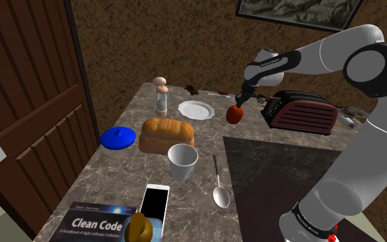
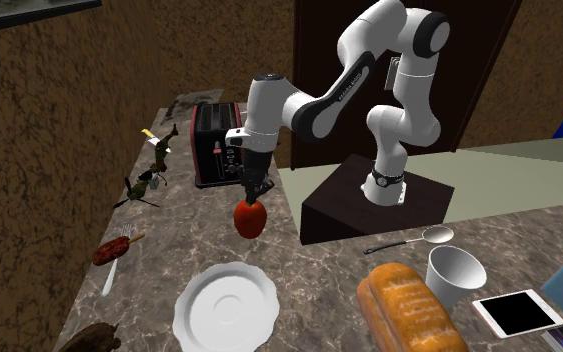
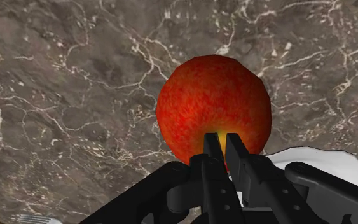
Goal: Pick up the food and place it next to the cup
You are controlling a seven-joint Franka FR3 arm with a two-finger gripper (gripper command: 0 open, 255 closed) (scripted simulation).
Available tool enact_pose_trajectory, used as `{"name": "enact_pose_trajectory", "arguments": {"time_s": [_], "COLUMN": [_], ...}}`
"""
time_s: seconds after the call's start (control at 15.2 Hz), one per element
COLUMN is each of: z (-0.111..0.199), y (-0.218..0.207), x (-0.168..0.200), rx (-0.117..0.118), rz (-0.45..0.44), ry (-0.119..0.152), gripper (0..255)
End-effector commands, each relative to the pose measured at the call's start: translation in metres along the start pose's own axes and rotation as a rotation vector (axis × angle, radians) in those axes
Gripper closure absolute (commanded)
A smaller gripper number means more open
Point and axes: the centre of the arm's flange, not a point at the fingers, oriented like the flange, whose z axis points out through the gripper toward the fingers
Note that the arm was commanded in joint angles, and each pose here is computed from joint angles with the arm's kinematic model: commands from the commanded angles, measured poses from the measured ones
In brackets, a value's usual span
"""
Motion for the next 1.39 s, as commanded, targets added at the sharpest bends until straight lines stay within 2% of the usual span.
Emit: {"name": "enact_pose_trajectory", "arguments": {"time_s": [0.0, 0.33, 1.32], "z": [0.0, 0.0, -0.077], "y": [0.0, 0.0, 0.003], "x": [0.0, 0.0, 0.018], "rx": [0.0, 0.0, 0.0], "rz": [0.0, 0.0, 0.0], "ry": [0.0, 0.0, 0.0], "gripper": [255, 255, 255]}}
